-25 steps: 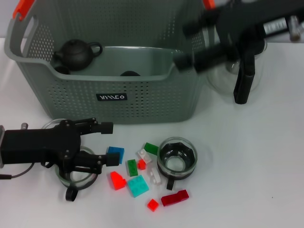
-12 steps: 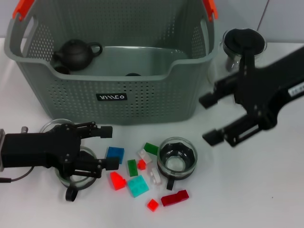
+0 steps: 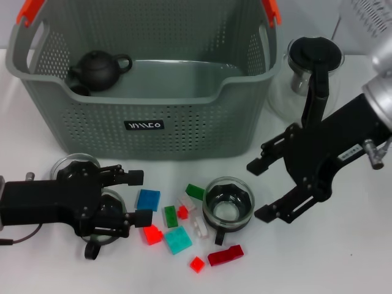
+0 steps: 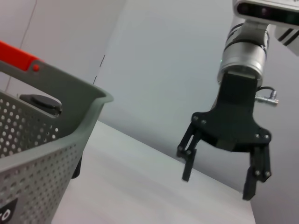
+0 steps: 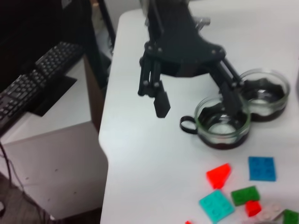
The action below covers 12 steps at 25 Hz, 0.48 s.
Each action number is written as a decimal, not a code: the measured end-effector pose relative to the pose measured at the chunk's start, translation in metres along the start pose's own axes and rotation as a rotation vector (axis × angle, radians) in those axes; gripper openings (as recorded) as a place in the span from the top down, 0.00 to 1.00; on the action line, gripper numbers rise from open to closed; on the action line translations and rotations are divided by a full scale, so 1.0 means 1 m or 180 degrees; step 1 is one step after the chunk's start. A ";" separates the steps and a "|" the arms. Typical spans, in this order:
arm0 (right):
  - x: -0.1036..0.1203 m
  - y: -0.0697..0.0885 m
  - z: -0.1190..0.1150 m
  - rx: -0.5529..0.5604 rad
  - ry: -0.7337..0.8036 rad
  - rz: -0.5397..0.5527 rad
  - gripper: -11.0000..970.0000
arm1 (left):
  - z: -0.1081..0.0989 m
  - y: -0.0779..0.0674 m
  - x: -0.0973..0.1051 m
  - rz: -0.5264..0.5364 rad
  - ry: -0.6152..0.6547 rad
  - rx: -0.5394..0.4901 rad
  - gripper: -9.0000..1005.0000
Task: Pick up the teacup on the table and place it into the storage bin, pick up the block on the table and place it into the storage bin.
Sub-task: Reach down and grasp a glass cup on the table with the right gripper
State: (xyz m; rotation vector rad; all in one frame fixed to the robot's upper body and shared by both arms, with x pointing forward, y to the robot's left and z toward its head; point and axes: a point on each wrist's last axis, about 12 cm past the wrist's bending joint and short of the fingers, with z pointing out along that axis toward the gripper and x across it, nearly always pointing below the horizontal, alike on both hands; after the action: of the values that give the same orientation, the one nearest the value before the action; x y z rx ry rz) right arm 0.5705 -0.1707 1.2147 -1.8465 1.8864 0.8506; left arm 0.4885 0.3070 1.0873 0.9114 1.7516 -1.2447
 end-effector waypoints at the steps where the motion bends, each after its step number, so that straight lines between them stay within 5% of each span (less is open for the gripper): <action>1: 0.000 -0.002 0.003 -0.0029 0.0025 -0.0001 0.12 | 0.000 0.000 0.001 -0.0005 0.0008 0.0005 0.05; 12: 0.001 -0.010 0.033 -0.0098 0.0419 -0.0220 0.12 | 0.000 -0.006 0.012 -0.0109 0.0068 0.0013 0.05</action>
State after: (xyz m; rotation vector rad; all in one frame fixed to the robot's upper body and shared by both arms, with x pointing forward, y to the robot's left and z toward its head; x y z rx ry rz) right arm 0.5755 -0.1504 1.1877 -2.0191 1.8836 0.7562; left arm 0.4779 0.3071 1.0790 0.9036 1.7886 -1.2653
